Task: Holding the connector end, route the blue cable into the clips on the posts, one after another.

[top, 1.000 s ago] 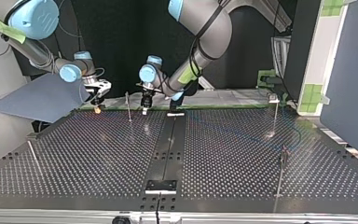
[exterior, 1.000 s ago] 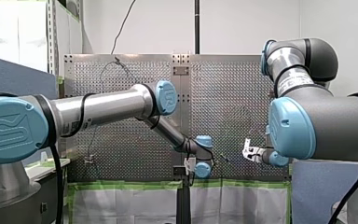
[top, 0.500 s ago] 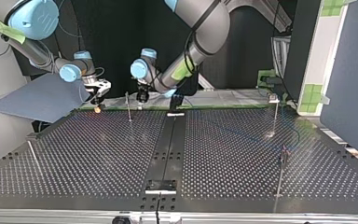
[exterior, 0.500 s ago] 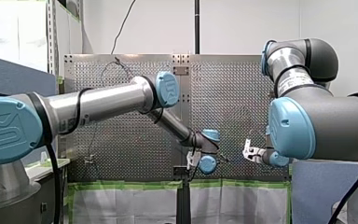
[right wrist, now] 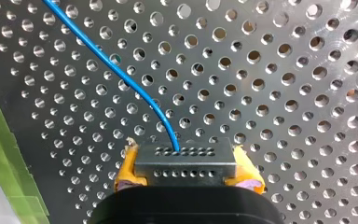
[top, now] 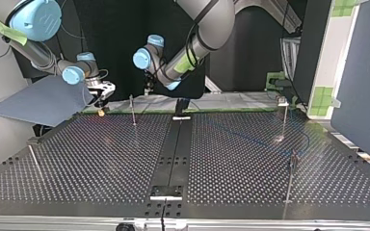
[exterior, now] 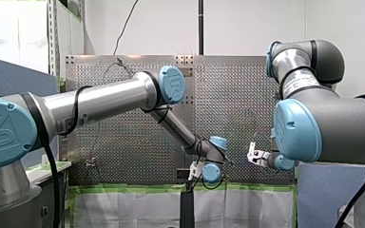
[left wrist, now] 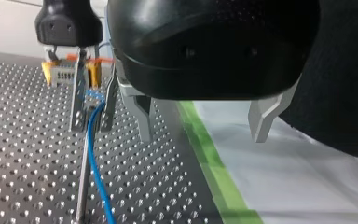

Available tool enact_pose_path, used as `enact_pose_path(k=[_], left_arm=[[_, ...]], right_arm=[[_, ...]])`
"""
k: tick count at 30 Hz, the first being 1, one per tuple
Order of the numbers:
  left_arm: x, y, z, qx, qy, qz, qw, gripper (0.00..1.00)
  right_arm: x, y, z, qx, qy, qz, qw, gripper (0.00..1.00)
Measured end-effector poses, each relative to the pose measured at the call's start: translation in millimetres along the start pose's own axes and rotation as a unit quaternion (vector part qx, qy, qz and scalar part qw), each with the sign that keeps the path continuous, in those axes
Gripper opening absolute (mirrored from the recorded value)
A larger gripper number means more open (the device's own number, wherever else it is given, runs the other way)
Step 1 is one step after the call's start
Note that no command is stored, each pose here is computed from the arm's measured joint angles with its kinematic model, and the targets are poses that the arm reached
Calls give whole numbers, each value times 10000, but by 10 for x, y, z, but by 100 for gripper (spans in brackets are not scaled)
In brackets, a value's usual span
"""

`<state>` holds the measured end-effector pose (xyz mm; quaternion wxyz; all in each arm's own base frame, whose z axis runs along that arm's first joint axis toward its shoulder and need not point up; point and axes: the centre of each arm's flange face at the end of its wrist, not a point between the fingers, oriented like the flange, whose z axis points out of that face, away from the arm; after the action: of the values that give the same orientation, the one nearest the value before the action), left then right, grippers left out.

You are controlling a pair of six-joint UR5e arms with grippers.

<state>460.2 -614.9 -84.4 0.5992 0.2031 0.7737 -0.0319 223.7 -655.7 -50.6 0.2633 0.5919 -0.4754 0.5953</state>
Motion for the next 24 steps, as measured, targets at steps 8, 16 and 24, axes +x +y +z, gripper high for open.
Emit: enact_pose_path(k=[8, 16, 24], left_arm=[[-94, -81, -238, 70, -44, 1, 10000, 100], [-175, -153, -333, 202, -196, -189, 9994, 100], [-223, -154, -256, 393, -380, -526, 9971, 100]], right_arm=[[-12, -4, -1, 2, -8, 10, 10000, 0], [-20, -2, -3, 0, -14, 16, 10000, 0], [-24, 0, -3, -1, -16, 23, 10000, 0]])
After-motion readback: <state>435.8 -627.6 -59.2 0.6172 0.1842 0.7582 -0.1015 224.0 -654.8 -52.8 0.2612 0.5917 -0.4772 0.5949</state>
